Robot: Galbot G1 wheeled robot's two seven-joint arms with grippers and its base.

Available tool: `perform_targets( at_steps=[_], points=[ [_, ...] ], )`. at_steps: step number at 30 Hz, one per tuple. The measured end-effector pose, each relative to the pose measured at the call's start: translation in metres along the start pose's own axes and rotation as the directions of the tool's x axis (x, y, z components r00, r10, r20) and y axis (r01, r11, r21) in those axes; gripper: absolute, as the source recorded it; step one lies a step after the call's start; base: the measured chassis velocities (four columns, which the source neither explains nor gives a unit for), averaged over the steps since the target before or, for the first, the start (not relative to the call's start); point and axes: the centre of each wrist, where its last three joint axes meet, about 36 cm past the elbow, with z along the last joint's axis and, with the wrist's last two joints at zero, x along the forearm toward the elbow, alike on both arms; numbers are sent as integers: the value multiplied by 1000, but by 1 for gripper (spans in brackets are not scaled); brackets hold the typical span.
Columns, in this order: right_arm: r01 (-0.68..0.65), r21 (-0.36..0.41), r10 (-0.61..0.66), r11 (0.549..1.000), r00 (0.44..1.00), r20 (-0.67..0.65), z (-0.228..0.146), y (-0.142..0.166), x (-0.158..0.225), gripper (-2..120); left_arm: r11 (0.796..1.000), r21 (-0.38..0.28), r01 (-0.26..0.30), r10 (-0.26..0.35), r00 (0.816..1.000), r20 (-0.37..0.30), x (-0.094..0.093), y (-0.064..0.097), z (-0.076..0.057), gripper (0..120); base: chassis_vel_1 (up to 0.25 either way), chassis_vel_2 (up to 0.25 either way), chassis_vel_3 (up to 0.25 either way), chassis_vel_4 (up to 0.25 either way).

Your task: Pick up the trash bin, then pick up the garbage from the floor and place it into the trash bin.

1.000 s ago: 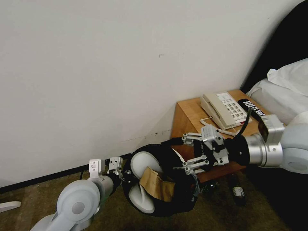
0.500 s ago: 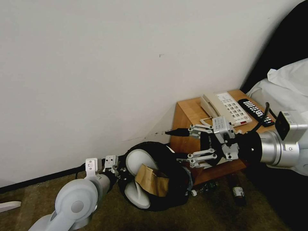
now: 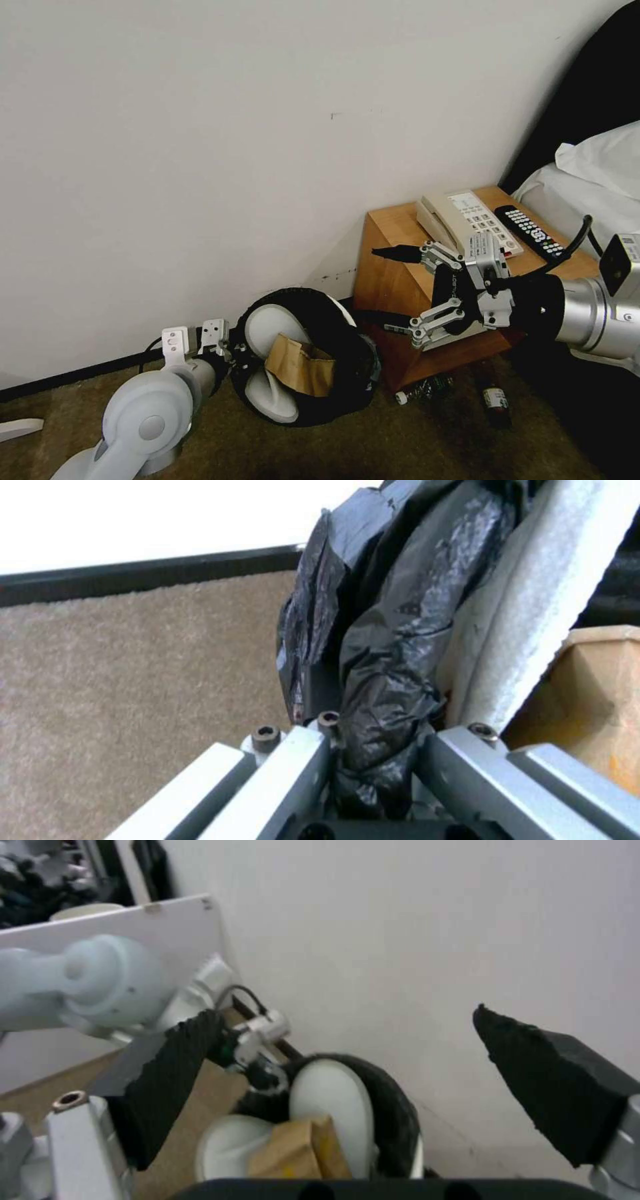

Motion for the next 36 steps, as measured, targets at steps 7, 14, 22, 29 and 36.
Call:
perform_targets(
  at_steps=[7,14,22,29,36],
  points=[
    [-96,-32,95,995,995,-36,20,15,8,100,1000,21,8,-7,1000,-17,3,1,10,0,0,0,0,0],
    [-159,-49,154,986,984,-84,43,29,20,100,1000,10,5,-5,1000,-29,5,0,13,0,0,0,0,0],
    [-212,-50,203,976,969,-140,67,43,35,100,1000,-2,-17,16,999,-32,5,-2,9,0,0,0,0,0],
    [-246,-57,233,968,957,-174,79,48,44,100,1000,-12,-11,10,999,-41,5,0,9,0,0,0,0,0],
    [-268,-57,250,962,942,-225,90,48,53,100,1000,-1,-9,9,1000,-28,3,0,6,0,0,0,0,0]
  ],
)
